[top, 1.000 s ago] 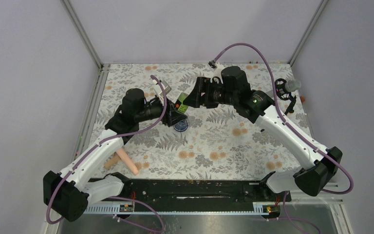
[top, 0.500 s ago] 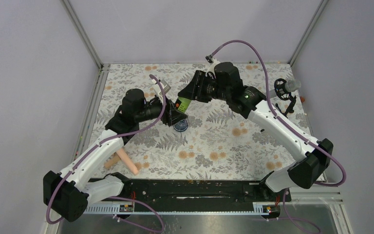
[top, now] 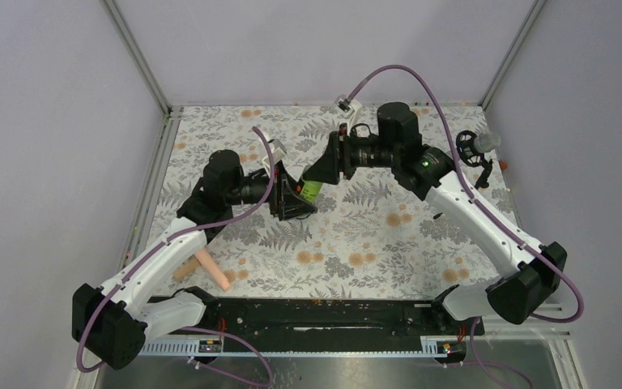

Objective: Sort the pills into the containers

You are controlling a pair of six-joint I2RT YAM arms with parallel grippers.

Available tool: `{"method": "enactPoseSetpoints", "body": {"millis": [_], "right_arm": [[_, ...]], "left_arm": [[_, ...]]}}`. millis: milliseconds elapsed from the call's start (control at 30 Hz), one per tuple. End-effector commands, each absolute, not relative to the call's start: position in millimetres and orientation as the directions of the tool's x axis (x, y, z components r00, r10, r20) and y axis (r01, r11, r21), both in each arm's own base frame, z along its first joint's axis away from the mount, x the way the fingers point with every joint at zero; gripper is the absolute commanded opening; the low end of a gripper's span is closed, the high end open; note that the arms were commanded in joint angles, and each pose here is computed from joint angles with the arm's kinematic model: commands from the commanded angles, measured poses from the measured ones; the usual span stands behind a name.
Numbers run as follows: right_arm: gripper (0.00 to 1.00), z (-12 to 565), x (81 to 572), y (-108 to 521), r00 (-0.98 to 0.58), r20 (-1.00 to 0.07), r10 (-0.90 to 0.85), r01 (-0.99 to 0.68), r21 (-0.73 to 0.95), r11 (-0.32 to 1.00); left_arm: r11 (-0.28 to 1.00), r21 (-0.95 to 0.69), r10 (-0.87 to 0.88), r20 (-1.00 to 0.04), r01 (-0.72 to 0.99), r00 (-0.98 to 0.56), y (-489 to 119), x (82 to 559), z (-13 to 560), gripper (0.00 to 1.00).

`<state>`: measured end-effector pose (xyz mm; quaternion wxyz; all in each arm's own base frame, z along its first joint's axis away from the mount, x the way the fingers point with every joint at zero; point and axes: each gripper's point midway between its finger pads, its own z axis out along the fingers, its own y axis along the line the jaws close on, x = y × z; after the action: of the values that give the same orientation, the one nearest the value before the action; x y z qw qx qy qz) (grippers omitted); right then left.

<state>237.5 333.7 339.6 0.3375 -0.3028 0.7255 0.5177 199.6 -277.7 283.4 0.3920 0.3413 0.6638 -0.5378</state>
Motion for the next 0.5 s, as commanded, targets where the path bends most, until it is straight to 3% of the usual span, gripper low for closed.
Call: {"method": "enactPoseSetpoints", "body": {"millis": [0, 100, 133, 167, 200, 233, 367, 467], "right_arm": [[0.0, 346, 161, 309, -0.444, -0.86, -0.252, -0.859, 0.489, -0.151], [0.0, 344, 177, 305, -0.441, -0.866, -0.236, -0.889, 0.458, -0.017], [0.23, 341, 195, 303, -0.434, -0.875, -0.214, -0.901, 0.422, 0.102], [0.59, 343, 205, 302, -0.44, -0.878, -0.186, -0.895, 0.413, 0.17], [0.78, 347, 211, 302, -0.451, -0.878, -0.158, -0.884, 0.417, 0.21], [0.88, 353, 219, 304, -0.459, -0.88, -0.121, -0.873, 0.421, 0.247], [0.95, 371, 252, 314, -0.588, -0.797, 0.136, -0.695, 0.584, 0.419], [0.94, 369, 268, 320, -0.616, -0.729, 0.3, -0.543, 0.668, 0.509]], "left_arm": [[-0.123, -0.38, 0.021, -0.925, 0.917, -0.38, -274, 154, 328, 0.0], [-0.152, -0.364, 0.034, -0.931, 0.919, -0.363, -269, 150, 332, 0.0], [-0.142, -0.359, 0.032, -0.933, 0.923, -0.358, -268, 152, 333, 0.0], [-0.113, -0.357, 0.028, -0.934, 0.927, -0.356, -269, 156, 333, 0.0], [-0.065, -0.348, 0.022, -0.938, 0.935, -0.347, -269, 165, 332, 0.0], [-0.016, -0.345, 0.022, -0.938, 0.938, -0.345, -269, 173, 328, 0.0], [0.28, -0.31, -0.019, -0.948, 0.909, -0.317, -264, 225, 316, 0.0], [0.395, -0.278, -0.062, -0.959, 0.875, -0.277, -257, 246, 317, 0.0]]}}
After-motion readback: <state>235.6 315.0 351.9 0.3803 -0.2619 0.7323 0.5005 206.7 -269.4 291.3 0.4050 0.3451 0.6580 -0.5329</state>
